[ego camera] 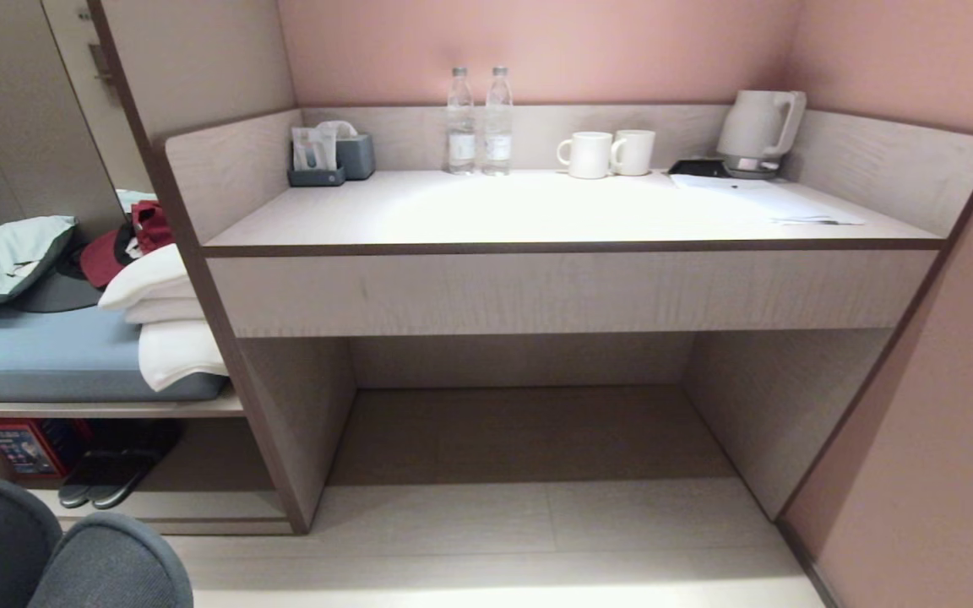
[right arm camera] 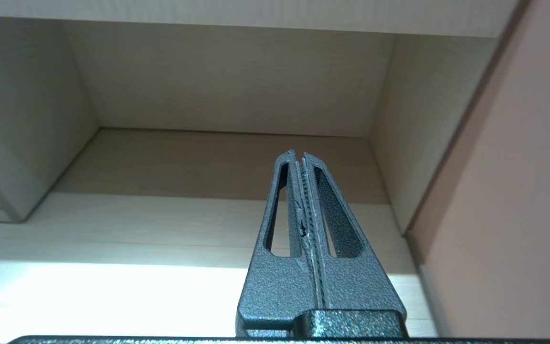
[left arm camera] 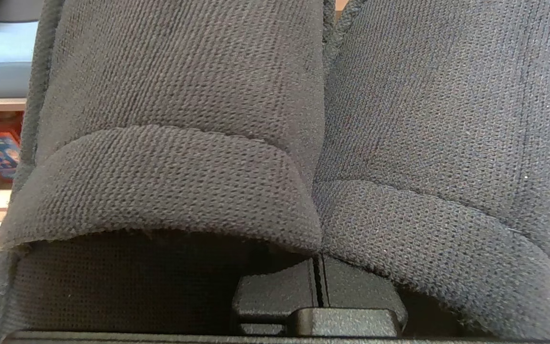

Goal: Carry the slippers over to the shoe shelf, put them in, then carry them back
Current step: Place the slippers into the shoe cabinet

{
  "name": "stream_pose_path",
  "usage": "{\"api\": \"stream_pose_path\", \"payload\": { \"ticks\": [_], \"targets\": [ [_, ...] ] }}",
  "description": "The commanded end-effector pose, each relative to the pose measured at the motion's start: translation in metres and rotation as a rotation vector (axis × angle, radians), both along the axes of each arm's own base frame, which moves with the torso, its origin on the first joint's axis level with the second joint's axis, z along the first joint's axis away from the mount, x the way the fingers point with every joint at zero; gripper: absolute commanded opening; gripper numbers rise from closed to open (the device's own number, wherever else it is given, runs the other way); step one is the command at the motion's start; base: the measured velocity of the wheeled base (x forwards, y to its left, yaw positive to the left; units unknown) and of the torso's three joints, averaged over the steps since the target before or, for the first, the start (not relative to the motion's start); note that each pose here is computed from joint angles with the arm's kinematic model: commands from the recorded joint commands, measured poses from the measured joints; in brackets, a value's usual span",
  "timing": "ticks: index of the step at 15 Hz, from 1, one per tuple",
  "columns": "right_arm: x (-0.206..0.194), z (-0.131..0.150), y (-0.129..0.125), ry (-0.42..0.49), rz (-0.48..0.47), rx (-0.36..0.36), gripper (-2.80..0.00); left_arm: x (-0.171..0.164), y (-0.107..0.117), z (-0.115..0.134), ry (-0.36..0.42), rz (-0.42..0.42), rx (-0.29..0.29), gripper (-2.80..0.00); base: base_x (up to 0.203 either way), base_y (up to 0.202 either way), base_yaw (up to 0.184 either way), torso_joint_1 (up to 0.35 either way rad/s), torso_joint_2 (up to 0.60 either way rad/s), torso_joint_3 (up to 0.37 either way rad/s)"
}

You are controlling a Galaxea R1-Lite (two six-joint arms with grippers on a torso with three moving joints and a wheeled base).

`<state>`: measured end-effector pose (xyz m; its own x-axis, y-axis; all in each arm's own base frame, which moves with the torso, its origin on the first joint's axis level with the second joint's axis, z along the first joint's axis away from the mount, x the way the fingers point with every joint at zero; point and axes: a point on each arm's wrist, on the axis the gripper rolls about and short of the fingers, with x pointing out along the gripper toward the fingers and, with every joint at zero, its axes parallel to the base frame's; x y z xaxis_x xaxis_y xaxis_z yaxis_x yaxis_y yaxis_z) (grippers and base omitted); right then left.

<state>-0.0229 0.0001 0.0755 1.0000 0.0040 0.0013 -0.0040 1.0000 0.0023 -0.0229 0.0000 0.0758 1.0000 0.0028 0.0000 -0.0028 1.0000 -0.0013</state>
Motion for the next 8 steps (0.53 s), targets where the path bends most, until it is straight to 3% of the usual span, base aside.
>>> {"api": "stream_pose_path", "payload": {
  "ticks": [1,8],
  "targets": [
    [0.0,0.0,0.0,0.0,0.002,-0.001,-2.8,0.0001,0.0,0.0,0.002,0.0,0.0,-2.8,0.0,0.2,0.001,-0.001,0.0,0.002],
    [0.0,0.0,0.0,0.0,0.002,0.0,-2.8,0.0,0.0,0.0,0.0,0.0,0.001,-2.8,0.0,0.197,-0.001,0.004,0.0,0.002]
  ]
}}
